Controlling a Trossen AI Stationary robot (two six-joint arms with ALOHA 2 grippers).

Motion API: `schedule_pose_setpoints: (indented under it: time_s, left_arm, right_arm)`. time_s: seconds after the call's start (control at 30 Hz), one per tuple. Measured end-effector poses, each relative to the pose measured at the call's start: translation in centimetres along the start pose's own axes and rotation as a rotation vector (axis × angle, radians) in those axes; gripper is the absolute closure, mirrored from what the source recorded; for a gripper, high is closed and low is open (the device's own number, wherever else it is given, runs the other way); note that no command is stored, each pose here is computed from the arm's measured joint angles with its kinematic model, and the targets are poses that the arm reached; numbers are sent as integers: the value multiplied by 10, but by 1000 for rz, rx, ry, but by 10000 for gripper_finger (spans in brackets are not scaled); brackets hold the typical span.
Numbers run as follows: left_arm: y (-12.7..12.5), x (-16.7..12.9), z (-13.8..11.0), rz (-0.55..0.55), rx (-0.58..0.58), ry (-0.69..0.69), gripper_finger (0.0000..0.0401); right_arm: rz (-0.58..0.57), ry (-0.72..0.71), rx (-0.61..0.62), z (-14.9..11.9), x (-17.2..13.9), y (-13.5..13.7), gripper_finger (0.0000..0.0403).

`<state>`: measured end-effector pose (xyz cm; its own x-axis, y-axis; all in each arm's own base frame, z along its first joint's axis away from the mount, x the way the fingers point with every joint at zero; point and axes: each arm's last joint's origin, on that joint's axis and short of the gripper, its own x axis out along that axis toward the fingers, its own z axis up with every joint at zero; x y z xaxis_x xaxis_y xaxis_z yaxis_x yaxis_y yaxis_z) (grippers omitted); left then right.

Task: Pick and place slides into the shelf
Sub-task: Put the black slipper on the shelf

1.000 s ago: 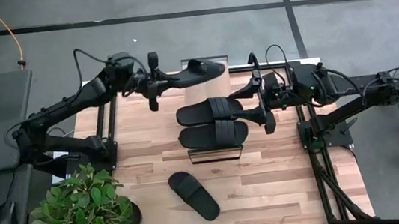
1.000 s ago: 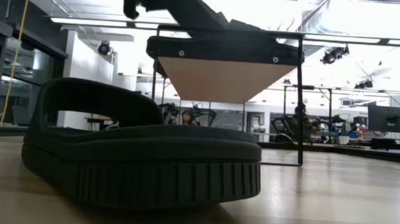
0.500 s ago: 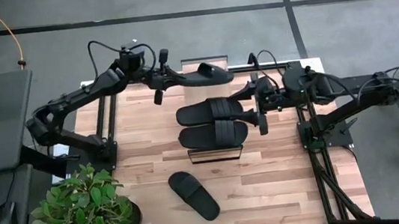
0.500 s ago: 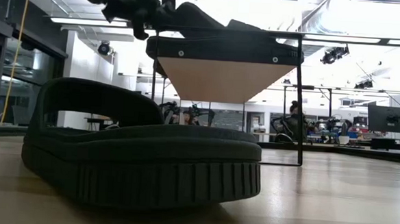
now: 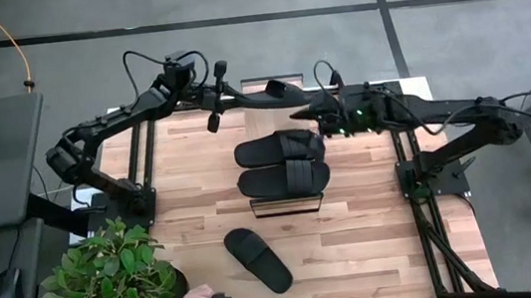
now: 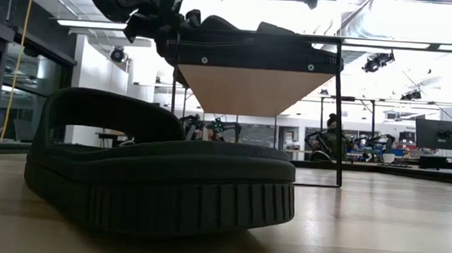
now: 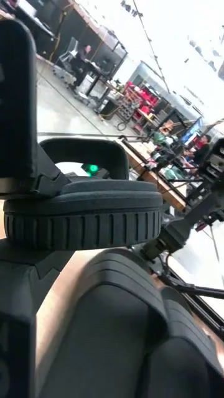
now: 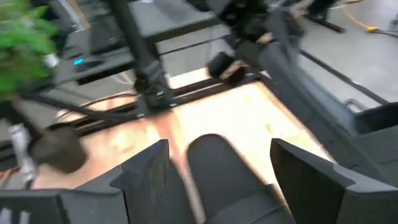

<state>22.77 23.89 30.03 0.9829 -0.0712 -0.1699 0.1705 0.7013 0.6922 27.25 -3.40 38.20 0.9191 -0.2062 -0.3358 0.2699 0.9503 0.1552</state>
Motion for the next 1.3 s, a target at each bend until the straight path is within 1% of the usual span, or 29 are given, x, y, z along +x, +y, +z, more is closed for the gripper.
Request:
schedule_pose_setpoints:
  time_s: [0.2, 0.27, 0.33, 0.47, 0.63, 0.7, 0.9, 1.1, 1.3]
  left_arm:
    - [3, 1, -6, 51, 19, 62, 351]
    - [6, -1, -5, 77, 46, 59, 351]
    - [8, -1, -4, 95, 61, 51, 351]
    - [10, -2, -5, 133, 49, 98, 351]
    - [7, 2, -10, 116, 20, 104, 347]
    - [8, 3, -12, 125, 26, 107, 340]
    - [5, 8, -23, 116, -17, 130, 319]
    - [4, 9, -25, 112, -29, 132, 317]
    - [2, 9, -27, 104, -70, 152, 314]
  right_arm:
    - [-100, 24, -8, 0, 14, -31, 132]
    - [-89, 22, 3, 1, 15, -39, 132]
    - [-81, 52, 14, -1, 17, -46, 132]
    - [-92, 77, 26, -3, 22, -56, 132]
    - [-89, 103, 38, -7, 31, -67, 132]
    - [-103, 118, 46, -9, 36, -73, 132]
    - [-155, 171, 52, -19, 53, -97, 132]
    - [-152, 195, 57, -25, 64, -114, 132]
    - [-128, 168, 48, -23, 65, -125, 132]
